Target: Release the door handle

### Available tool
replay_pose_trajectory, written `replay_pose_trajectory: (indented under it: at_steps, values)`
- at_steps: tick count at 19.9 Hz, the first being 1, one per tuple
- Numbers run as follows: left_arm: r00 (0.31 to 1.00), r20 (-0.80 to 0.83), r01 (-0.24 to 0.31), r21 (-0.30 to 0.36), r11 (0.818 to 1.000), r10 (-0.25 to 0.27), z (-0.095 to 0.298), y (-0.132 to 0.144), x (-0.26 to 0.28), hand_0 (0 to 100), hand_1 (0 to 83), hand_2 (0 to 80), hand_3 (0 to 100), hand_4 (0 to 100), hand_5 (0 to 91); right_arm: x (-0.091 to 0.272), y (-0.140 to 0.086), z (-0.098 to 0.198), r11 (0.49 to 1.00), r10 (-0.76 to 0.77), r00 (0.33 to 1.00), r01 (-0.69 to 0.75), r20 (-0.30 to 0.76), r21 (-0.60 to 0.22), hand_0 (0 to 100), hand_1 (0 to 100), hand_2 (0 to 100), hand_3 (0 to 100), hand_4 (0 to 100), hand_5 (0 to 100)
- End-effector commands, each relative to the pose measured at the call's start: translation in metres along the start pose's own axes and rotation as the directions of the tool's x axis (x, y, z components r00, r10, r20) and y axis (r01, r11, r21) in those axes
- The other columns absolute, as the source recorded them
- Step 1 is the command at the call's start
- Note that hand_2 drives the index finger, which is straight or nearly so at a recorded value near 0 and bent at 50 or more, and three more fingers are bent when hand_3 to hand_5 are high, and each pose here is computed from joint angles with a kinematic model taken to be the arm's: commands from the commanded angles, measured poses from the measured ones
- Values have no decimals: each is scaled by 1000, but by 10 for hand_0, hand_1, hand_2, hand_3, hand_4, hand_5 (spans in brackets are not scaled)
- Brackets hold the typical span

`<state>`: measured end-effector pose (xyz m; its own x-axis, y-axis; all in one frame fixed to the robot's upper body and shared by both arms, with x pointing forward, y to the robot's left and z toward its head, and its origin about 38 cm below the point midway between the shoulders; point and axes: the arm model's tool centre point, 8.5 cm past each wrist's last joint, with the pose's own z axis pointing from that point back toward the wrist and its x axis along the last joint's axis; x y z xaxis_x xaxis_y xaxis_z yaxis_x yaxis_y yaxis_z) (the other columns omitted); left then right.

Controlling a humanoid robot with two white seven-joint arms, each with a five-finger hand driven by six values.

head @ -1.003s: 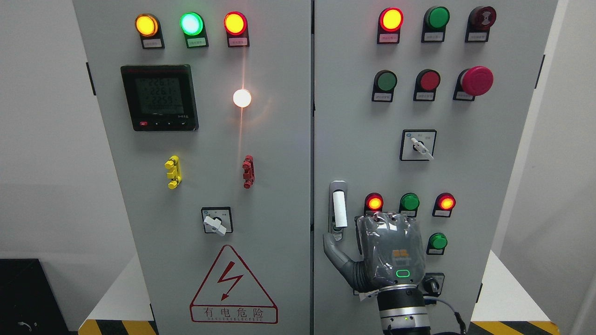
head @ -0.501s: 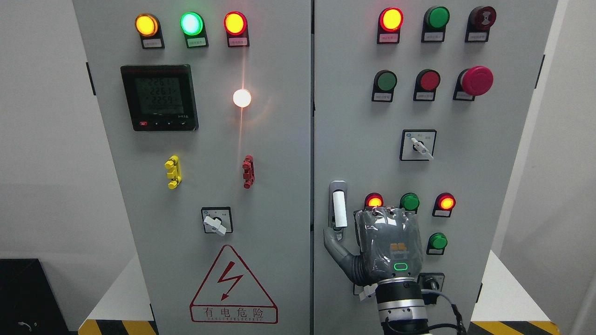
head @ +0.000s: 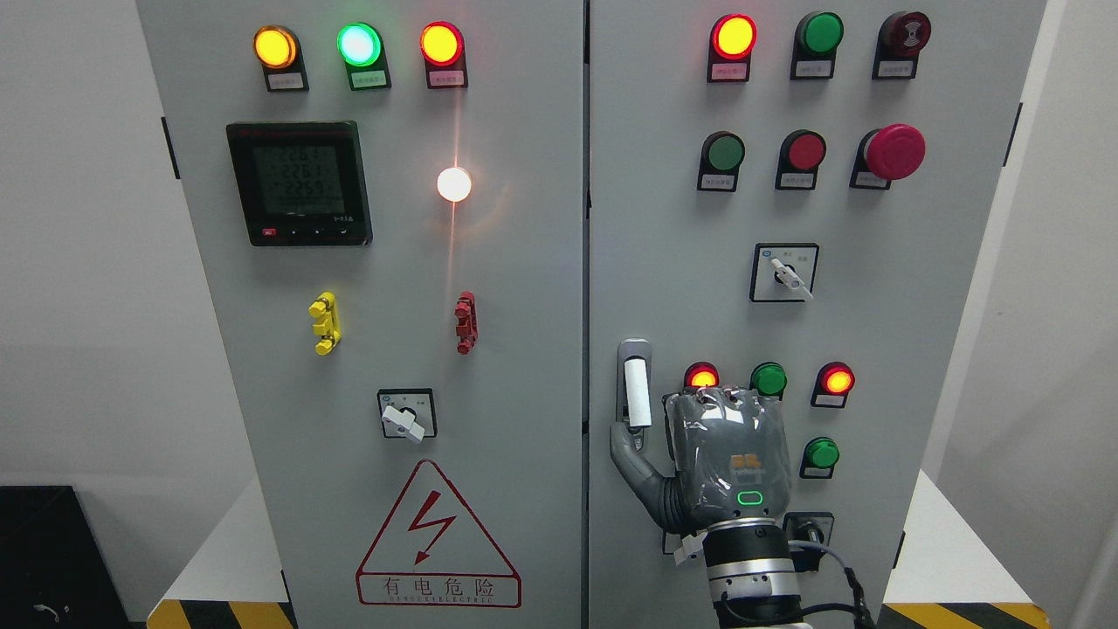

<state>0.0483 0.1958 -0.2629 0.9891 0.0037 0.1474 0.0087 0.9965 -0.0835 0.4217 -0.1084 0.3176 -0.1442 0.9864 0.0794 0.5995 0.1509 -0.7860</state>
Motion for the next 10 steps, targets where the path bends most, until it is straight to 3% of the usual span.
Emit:
replay_pose_trajectory:
  at_steps: [1, 10]
  values:
    - [1000, 0, 0, -1, 1000, 0, 0, 0, 0, 120, 556, 0, 0, 0, 0, -1, 2, -2, 1000, 3, 1000, -3, -3, 4, 378, 277, 1000, 1000, 1000, 1000]
    - [1000, 0, 0, -1, 1000, 0, 0, 0, 0, 120, 556, 0, 0, 0, 0, 0, 1, -2, 1000, 1, 1000, -1, 0, 0, 413, 280, 1000, 1000, 1000, 1000]
